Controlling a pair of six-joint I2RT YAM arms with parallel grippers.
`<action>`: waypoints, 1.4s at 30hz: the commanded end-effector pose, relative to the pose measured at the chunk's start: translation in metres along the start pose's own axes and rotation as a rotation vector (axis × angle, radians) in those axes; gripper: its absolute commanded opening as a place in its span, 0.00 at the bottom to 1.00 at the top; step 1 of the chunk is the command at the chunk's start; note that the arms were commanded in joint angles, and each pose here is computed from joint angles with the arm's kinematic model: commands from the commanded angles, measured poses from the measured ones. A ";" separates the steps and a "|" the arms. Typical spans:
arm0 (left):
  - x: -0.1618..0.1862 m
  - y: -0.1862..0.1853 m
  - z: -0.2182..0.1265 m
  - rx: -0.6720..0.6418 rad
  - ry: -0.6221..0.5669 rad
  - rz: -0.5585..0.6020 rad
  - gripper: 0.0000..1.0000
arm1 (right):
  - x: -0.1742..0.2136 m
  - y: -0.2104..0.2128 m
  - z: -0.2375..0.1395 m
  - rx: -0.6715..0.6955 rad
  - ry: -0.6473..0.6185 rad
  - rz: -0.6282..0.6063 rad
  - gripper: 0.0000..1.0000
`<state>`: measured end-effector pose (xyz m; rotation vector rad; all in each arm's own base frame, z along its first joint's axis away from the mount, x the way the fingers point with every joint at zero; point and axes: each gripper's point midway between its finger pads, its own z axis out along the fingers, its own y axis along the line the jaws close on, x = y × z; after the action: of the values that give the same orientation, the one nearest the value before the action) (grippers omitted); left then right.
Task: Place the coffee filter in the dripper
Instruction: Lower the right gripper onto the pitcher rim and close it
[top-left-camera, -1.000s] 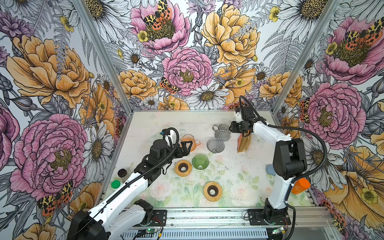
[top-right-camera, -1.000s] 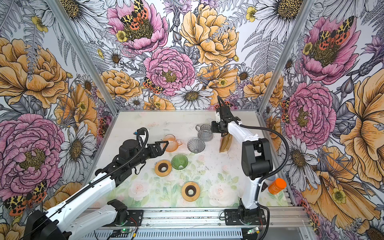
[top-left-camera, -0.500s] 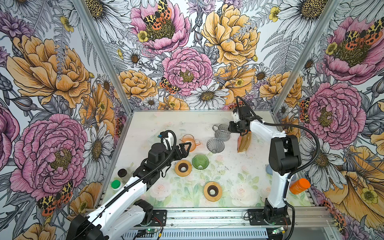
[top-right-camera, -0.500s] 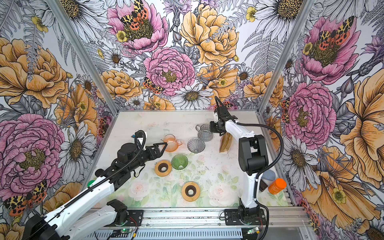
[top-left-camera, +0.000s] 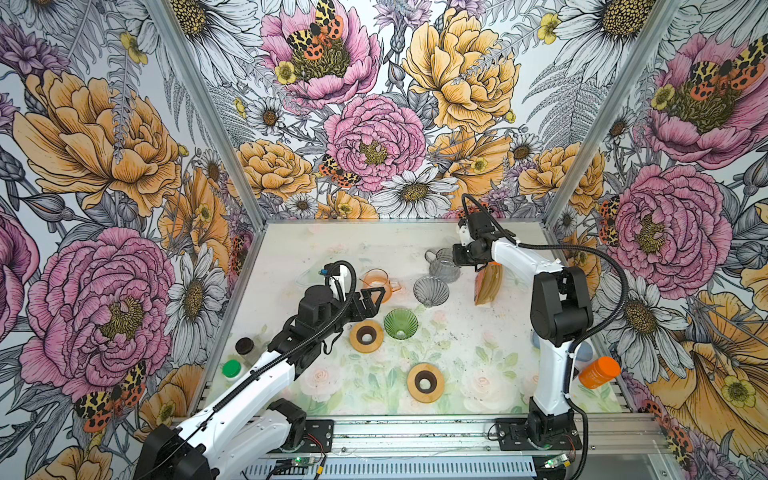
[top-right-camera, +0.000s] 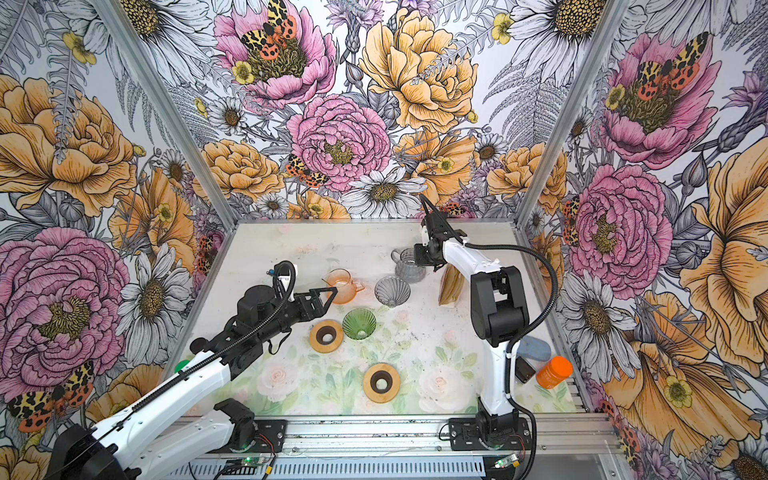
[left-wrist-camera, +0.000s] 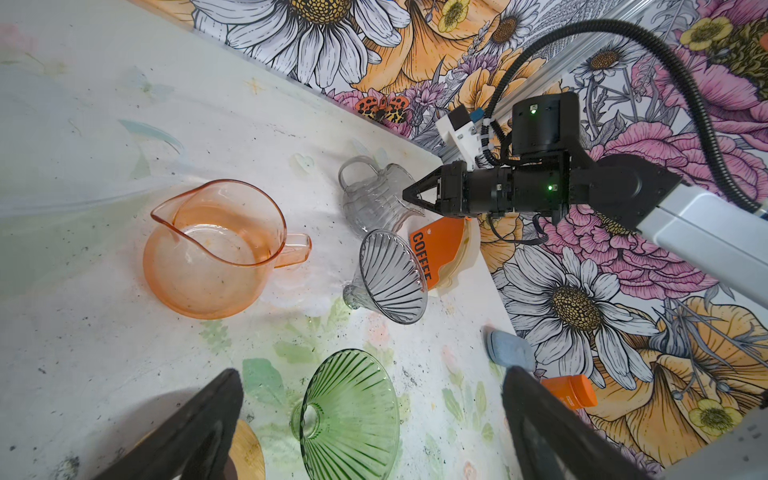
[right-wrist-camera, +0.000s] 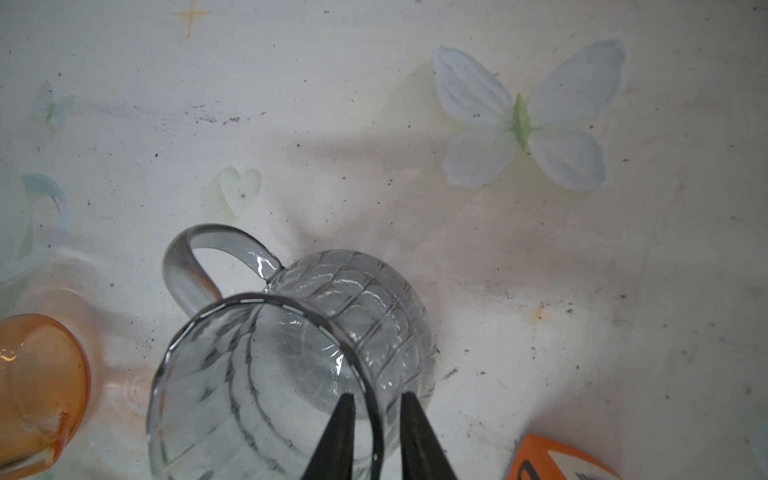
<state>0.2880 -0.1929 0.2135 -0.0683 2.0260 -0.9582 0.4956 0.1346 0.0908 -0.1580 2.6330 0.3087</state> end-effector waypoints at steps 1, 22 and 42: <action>-0.005 -0.014 0.001 0.039 0.004 0.035 0.99 | -0.004 0.000 0.004 0.031 0.003 -0.033 0.21; -0.004 -0.016 0.001 0.035 -0.005 0.066 0.99 | -0.005 0.003 0.003 0.077 0.005 -0.074 0.13; 0.000 -0.018 0.002 0.034 0.004 0.059 0.99 | -0.025 0.002 -0.033 0.129 -0.082 -0.097 0.08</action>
<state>0.2829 -0.2028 0.2114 -0.0112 2.0360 -0.9585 0.4961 0.1293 0.0896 -0.2184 2.6403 0.1316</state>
